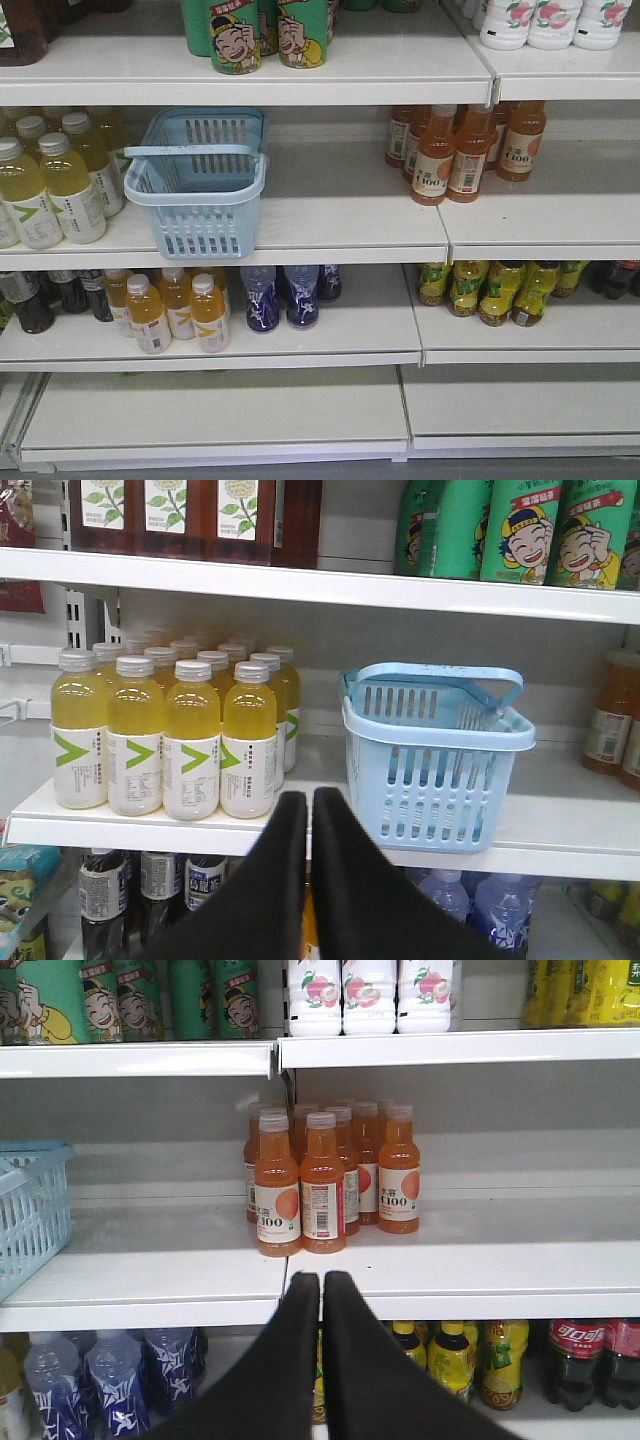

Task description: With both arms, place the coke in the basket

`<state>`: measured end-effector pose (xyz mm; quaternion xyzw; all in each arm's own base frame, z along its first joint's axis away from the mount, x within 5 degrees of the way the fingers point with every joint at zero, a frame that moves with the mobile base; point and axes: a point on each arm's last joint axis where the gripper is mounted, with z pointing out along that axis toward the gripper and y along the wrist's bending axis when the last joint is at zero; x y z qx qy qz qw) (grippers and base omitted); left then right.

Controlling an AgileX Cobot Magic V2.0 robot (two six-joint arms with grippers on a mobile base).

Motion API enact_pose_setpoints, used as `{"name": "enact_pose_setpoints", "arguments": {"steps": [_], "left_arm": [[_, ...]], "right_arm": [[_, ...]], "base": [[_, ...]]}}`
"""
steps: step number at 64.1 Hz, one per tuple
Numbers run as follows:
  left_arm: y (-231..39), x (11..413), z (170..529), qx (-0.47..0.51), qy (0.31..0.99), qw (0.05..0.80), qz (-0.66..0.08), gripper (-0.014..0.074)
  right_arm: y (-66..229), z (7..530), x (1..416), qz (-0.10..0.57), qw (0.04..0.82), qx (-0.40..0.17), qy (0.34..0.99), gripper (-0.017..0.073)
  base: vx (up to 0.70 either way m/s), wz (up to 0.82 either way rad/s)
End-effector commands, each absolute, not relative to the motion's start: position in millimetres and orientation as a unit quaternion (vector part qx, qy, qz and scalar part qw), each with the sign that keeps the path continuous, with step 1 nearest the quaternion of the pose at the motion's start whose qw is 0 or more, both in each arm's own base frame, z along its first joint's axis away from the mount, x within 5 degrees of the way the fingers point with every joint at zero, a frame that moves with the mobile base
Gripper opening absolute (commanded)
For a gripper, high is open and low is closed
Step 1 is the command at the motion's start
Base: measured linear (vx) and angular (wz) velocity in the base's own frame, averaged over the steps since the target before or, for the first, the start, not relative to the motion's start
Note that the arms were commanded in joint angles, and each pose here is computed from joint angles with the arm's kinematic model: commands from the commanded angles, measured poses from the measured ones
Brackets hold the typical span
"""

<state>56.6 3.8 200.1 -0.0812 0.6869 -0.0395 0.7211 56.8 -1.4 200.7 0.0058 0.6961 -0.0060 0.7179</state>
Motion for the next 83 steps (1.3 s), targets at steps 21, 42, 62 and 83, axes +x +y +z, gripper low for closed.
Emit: {"name": "enact_pose_setpoints", "arguments": {"steps": [21, 42, 62, 83], "left_arm": [[1.8, 53.7, 215.6, -0.068, 0.649, 0.756, -0.049, -0.0006], [1.8, 53.7, 215.6, -0.068, 0.649, 0.756, -0.049, -0.0006], [1.8, 53.7, 215.6, -0.068, 0.649, 0.756, -0.049, -0.0006], [1.8, 53.7, 215.6, -0.068, 0.649, 0.756, -0.049, -0.0006]], "right_arm": [[0.2, 203.7, 57.0, -0.006, 0.736, -0.005, 0.677, -0.0005], [0.2, 203.7, 57.0, -0.006, 0.736, -0.005, 0.677, -0.0005], [0.2, 203.7, 57.0, -0.006, 0.736, -0.005, 0.677, -0.0005], [0.2, 203.7, 57.0, -0.006, 0.736, -0.005, 0.677, -0.0005]], "base": [[0.05, -0.02], [0.02, -0.01], [0.00, 0.00], [0.00, 0.00]]}}
